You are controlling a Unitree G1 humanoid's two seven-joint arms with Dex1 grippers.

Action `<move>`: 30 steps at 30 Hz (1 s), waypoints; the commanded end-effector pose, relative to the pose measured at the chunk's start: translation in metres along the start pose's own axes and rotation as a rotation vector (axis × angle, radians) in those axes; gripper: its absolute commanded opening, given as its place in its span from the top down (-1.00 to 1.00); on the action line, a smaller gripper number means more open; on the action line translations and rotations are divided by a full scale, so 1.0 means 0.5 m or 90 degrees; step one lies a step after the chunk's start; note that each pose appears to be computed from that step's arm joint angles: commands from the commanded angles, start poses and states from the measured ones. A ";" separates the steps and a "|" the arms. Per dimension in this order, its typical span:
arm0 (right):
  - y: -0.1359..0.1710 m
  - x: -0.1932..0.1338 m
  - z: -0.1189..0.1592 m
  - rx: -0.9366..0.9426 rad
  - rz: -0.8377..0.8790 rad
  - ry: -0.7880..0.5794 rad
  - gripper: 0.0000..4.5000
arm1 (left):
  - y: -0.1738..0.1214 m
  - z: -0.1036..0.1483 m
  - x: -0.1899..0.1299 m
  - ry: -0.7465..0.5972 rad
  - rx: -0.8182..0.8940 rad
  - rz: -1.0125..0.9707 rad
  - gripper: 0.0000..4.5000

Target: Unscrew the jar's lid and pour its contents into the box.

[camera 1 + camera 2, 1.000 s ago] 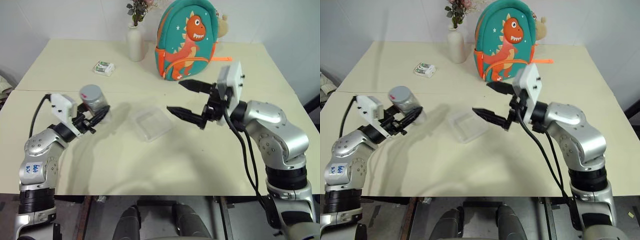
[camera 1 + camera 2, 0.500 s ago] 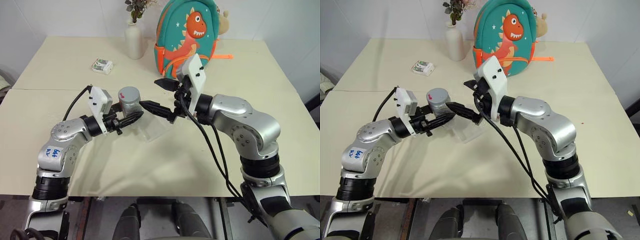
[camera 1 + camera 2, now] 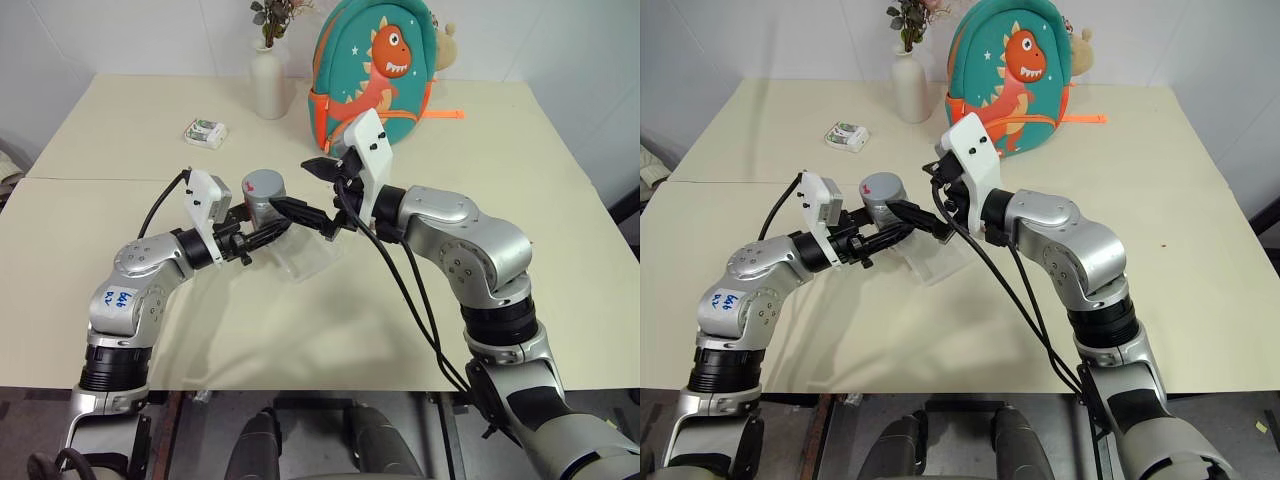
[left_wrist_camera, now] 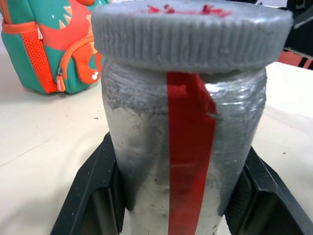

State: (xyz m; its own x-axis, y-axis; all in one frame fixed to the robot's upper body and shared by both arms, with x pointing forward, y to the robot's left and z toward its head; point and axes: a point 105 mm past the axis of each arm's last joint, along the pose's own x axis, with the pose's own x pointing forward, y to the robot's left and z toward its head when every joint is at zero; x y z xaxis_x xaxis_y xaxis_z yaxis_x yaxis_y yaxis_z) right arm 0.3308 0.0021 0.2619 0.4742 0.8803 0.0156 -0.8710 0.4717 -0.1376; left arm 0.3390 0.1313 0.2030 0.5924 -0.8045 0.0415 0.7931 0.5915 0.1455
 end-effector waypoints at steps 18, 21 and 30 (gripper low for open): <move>0.050 0.015 0.028 -0.012 0.086 -0.022 -1.00 | -0.039 0.022 0.033 -0.029 0.031 -0.067 0.09; 0.044 0.015 0.022 -0.010 0.079 -0.018 -1.00 | -0.040 0.023 0.035 -0.032 0.033 -0.068 0.09; 0.021 0.006 0.027 -0.009 0.052 -0.027 -1.00 | -0.039 0.023 0.035 -0.031 0.034 -0.070 0.09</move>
State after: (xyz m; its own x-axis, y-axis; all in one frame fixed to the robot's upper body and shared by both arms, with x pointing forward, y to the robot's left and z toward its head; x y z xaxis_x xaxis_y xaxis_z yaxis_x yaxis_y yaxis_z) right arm 0.3235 0.0142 0.2579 0.3989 0.9169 -0.0087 -0.9108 0.3951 -0.1193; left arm 0.3339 0.1066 0.2010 0.5059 -0.8616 0.0411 0.8482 0.5056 0.1583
